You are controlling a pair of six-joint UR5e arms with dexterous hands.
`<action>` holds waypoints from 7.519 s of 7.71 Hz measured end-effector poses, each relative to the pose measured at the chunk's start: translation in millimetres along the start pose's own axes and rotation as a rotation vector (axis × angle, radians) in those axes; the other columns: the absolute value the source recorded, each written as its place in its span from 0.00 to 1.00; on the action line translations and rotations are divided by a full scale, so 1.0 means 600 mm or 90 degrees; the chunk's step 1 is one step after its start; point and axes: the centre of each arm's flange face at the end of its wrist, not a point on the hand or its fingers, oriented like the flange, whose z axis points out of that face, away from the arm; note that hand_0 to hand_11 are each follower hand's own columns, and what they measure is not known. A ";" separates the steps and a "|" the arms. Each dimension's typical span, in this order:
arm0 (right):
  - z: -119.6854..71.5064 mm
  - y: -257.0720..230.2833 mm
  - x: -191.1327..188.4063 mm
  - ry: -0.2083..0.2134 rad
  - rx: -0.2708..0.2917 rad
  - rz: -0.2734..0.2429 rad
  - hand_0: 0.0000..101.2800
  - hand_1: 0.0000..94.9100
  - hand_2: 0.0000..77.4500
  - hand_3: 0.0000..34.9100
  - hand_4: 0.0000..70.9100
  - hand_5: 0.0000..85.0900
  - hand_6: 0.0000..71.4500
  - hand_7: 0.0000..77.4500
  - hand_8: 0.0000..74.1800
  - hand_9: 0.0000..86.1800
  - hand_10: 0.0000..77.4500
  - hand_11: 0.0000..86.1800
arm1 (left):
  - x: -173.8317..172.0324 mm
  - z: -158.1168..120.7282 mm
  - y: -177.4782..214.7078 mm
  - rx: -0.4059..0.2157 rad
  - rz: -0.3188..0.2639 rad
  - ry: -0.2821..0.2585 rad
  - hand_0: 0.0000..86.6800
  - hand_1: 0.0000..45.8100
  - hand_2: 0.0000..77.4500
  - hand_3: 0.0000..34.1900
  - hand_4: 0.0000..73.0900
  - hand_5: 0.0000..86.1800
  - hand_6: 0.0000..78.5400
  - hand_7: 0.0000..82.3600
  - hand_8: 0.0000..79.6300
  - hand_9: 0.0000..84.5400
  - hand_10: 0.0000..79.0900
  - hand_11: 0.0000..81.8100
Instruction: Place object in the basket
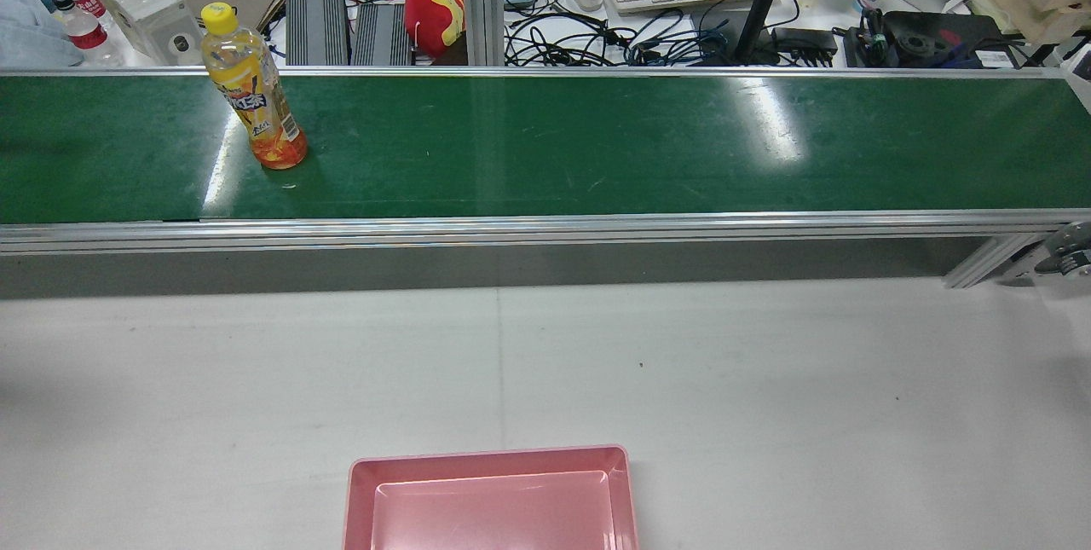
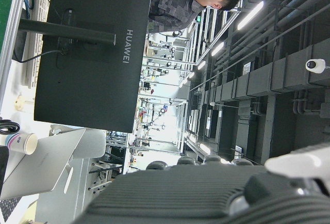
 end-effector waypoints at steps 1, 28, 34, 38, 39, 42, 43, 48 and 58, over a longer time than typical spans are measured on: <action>0.000 0.000 0.000 0.000 0.000 0.000 0.00 0.00 0.00 0.01 0.00 0.00 0.00 0.01 0.00 0.00 0.00 0.00 | 0.001 0.002 0.007 -0.006 0.009 0.000 0.64 0.33 0.01 0.00 0.05 0.28 0.01 0.03 0.10 0.12 0.11 0.18; 0.001 0.004 0.000 0.000 -0.003 0.000 0.00 0.00 0.00 0.01 0.00 0.00 0.00 0.01 0.00 0.00 0.00 0.00 | -0.354 0.135 0.316 -0.075 0.045 -0.105 0.69 0.45 0.01 0.00 0.07 0.30 0.01 0.03 0.12 0.14 0.12 0.20; 0.001 0.004 -0.001 0.000 -0.003 -0.001 0.00 0.00 0.01 0.01 0.00 0.00 0.00 0.01 0.00 0.00 0.00 0.00 | -0.357 0.145 0.360 -0.070 0.039 -0.103 0.70 0.48 0.01 0.00 0.24 0.47 0.03 0.09 0.19 0.23 0.22 0.33; 0.001 0.004 -0.001 -0.001 -0.003 0.000 0.00 0.00 0.01 0.01 0.00 0.00 0.00 0.01 0.00 0.00 0.00 0.00 | -0.348 0.133 0.425 -0.053 0.036 -0.083 0.65 0.14 0.61 0.00 0.56 0.69 0.72 0.67 0.79 0.69 0.74 0.75; 0.001 0.004 -0.001 -0.001 -0.003 0.000 0.00 0.00 0.00 0.01 0.00 0.00 0.00 0.01 0.00 0.00 0.00 0.00 | -0.349 0.128 0.441 -0.057 0.033 -0.086 0.64 0.14 0.62 0.00 0.56 0.70 0.72 0.68 0.80 0.69 0.74 0.76; 0.001 0.005 -0.001 -0.001 -0.004 0.000 0.00 0.00 0.00 0.01 0.00 0.00 0.00 0.01 0.00 0.00 0.00 0.00 | -0.381 0.090 0.570 -0.087 0.010 -0.133 0.63 0.14 0.62 0.00 0.56 0.70 0.72 0.68 0.80 0.69 0.74 0.76; 0.001 0.005 -0.001 -0.001 -0.004 0.000 0.00 0.00 0.00 0.01 0.00 0.00 0.00 0.01 0.00 0.00 0.00 0.00 | -0.420 0.068 0.620 -0.098 -0.003 -0.168 0.63 0.14 0.63 0.00 0.56 0.70 0.71 0.70 0.80 0.69 0.77 0.87; 0.002 0.005 -0.001 0.000 -0.004 -0.001 0.00 0.00 0.01 0.01 0.00 0.00 0.00 0.01 0.00 0.00 0.00 0.00 | -0.623 -0.078 0.765 -0.152 -0.068 -0.334 0.63 0.14 0.63 0.00 0.57 0.71 0.71 0.70 0.81 0.71 0.77 0.85; 0.001 0.003 0.000 0.000 -0.002 -0.001 0.00 0.00 0.00 0.01 0.00 0.00 0.00 0.01 0.00 0.00 0.00 0.00 | -0.795 -0.269 0.753 -0.127 -0.015 -0.522 0.57 0.20 0.10 0.00 0.24 0.70 0.16 0.27 0.56 0.65 0.49 0.67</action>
